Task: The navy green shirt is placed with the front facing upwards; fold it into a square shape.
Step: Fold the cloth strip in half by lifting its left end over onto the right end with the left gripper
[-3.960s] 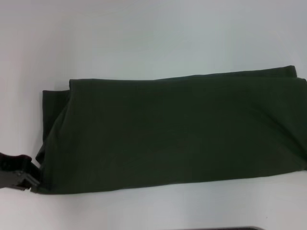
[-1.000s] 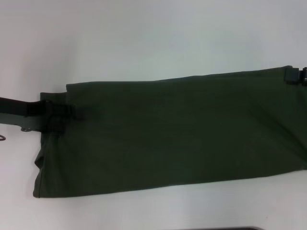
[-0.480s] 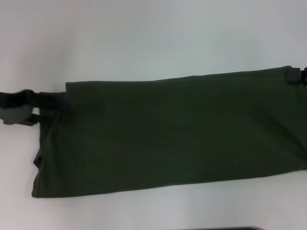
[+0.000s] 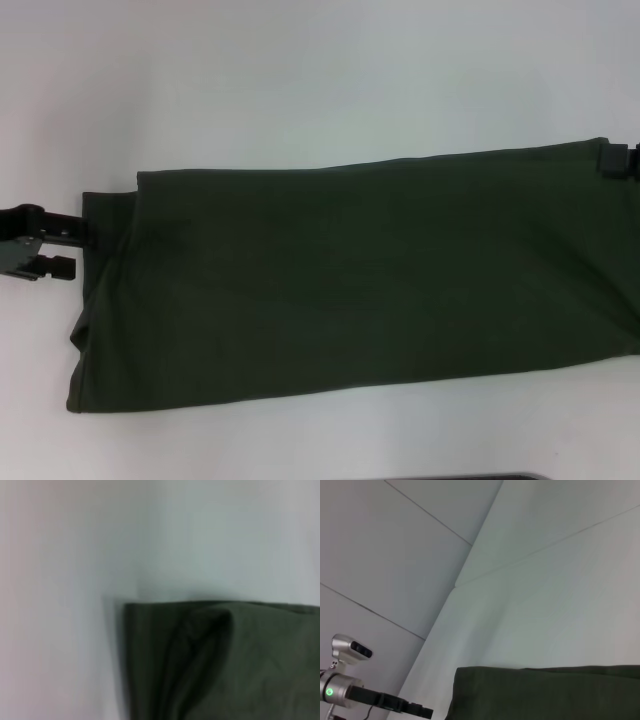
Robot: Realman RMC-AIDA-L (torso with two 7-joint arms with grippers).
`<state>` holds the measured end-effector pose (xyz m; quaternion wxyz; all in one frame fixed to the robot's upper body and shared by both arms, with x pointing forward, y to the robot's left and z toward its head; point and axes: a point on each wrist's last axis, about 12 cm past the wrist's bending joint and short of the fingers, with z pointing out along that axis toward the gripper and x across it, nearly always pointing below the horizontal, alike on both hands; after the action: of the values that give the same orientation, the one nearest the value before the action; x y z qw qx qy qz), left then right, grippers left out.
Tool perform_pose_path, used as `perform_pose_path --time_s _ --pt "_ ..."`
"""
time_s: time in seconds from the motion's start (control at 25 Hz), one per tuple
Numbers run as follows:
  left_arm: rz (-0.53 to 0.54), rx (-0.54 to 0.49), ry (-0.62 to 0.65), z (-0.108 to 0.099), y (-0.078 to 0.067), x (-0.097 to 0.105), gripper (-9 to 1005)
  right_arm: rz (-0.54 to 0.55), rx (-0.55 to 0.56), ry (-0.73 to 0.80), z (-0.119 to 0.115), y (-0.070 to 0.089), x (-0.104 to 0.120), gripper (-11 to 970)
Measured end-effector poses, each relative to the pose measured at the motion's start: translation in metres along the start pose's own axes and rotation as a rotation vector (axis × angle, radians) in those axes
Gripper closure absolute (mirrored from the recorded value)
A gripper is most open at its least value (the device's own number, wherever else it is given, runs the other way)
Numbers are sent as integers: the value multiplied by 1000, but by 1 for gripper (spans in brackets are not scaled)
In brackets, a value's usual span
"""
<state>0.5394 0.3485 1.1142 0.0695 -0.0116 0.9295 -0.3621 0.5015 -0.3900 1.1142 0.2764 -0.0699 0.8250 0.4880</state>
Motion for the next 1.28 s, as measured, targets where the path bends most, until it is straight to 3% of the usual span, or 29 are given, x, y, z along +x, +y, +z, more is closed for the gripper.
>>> perform_pose_path --time_s 0.4,1.28 --pt "-46 -69 -11 12 5 -1 174 1 1 0 0 0 0 92" --pt "-59 -87 -15 21 8 1 173 9 8 -9 -4 -1 3 93"
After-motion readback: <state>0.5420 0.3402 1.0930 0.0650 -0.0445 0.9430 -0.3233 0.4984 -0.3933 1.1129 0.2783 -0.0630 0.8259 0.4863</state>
